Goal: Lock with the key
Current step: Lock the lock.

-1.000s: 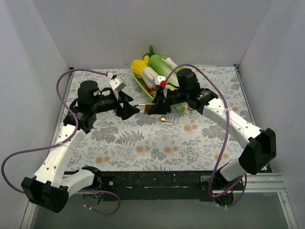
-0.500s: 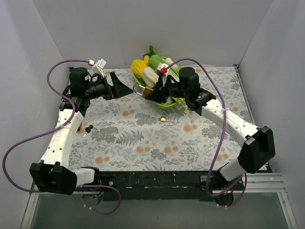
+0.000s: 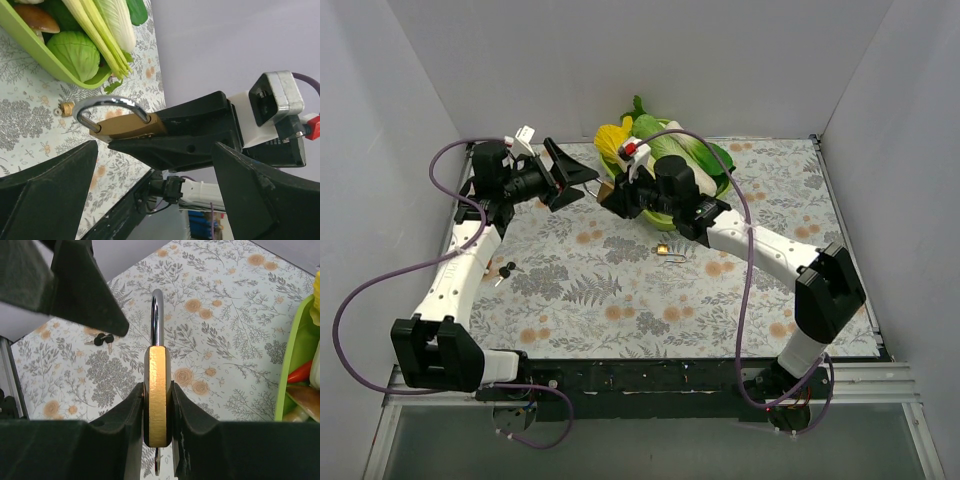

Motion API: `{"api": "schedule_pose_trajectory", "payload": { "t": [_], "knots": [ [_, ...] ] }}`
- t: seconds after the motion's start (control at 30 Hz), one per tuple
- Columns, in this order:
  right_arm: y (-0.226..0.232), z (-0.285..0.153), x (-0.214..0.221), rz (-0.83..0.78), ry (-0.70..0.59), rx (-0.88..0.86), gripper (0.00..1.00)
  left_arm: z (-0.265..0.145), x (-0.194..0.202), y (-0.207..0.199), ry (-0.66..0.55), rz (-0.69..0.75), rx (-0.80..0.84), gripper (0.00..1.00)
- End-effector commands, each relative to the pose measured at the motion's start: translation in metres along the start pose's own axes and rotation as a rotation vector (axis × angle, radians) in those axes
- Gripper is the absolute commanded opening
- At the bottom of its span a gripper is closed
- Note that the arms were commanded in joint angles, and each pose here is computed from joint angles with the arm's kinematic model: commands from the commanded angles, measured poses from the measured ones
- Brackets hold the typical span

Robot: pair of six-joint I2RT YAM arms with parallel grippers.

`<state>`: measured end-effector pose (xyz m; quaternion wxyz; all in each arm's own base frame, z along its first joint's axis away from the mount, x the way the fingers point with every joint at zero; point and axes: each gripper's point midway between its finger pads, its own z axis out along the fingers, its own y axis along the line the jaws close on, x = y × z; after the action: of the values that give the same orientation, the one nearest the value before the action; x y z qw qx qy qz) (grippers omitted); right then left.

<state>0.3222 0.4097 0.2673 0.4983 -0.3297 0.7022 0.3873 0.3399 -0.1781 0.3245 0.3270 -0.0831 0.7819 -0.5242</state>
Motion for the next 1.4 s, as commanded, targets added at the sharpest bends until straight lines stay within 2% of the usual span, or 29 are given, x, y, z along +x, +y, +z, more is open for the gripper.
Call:
{"api": "schedule_pose_trajectory", "payload": {
  "t": [0.0, 0.17, 0.5, 0.73, 0.83, 0.93, 1.07, 1.17, 1.2, 1.27, 1.3, 1.33, 1.37],
  "knots": [
    [0.011, -0.001, -0.111, -0.017, -0.320, 0.008, 0.01, 0.003, 0.000, -0.001, -0.007, -0.087, 0.016, 0.98],
    [0.014, 0.012, -0.105, -0.003, -0.307, -0.025, 0.01, 0.010, 0.005, 0.024, -0.018, -0.155, -0.030, 0.98],
    [0.024, 0.030, -0.102, 0.020, -0.289, -0.061, 0.01, 0.021, -0.001, 0.024, -0.037, -0.185, 0.036, 0.98],
    [0.030, 0.036, -0.100, 0.038, -0.296, -0.044, 0.01, 0.027, 0.001, 0.040, -0.043, -0.286, 0.015, 0.98],
    [0.030, 0.038, -0.100, 0.041, -0.299, -0.026, 0.01, 0.030, 0.001, 0.048, -0.054, -0.331, -0.008, 0.97],
    [0.027, 0.041, -0.099, 0.041, -0.295, -0.001, 0.01, 0.034, -0.001, 0.050, -0.058, -0.350, -0.003, 0.90],
    [0.025, 0.042, -0.095, 0.045, -0.287, 0.010, 0.01, 0.035, -0.004, 0.047, -0.058, -0.346, 0.011, 0.76],
    [0.024, 0.042, -0.092, 0.039, -0.274, 0.016, 0.01, 0.034, -0.004, 0.046, -0.060, -0.325, 0.015, 0.50],
    [0.024, 0.042, -0.091, 0.038, -0.269, 0.014, 0.07, 0.033, -0.004, 0.046, -0.061, -0.322, 0.013, 0.32],
    [0.027, 0.042, -0.086, 0.008, -0.241, -0.008, 0.25, 0.033, -0.005, 0.046, -0.065, -0.309, 0.005, 0.17],
    [0.027, 0.043, -0.075, 0.000, -0.191, -0.014, 0.46, 0.032, -0.008, 0.046, -0.072, -0.308, 0.000, 0.08],
    [0.028, 0.041, -0.081, -0.010, -0.178, -0.023, 0.54, 0.030, -0.014, 0.046, -0.085, -0.291, 0.000, 0.00],
    [0.032, 0.039, -0.079, -0.022, -0.149, -0.051, 0.60, 0.028, -0.013, 0.050, -0.079, -0.303, -0.018, 0.00]
  ]
}}
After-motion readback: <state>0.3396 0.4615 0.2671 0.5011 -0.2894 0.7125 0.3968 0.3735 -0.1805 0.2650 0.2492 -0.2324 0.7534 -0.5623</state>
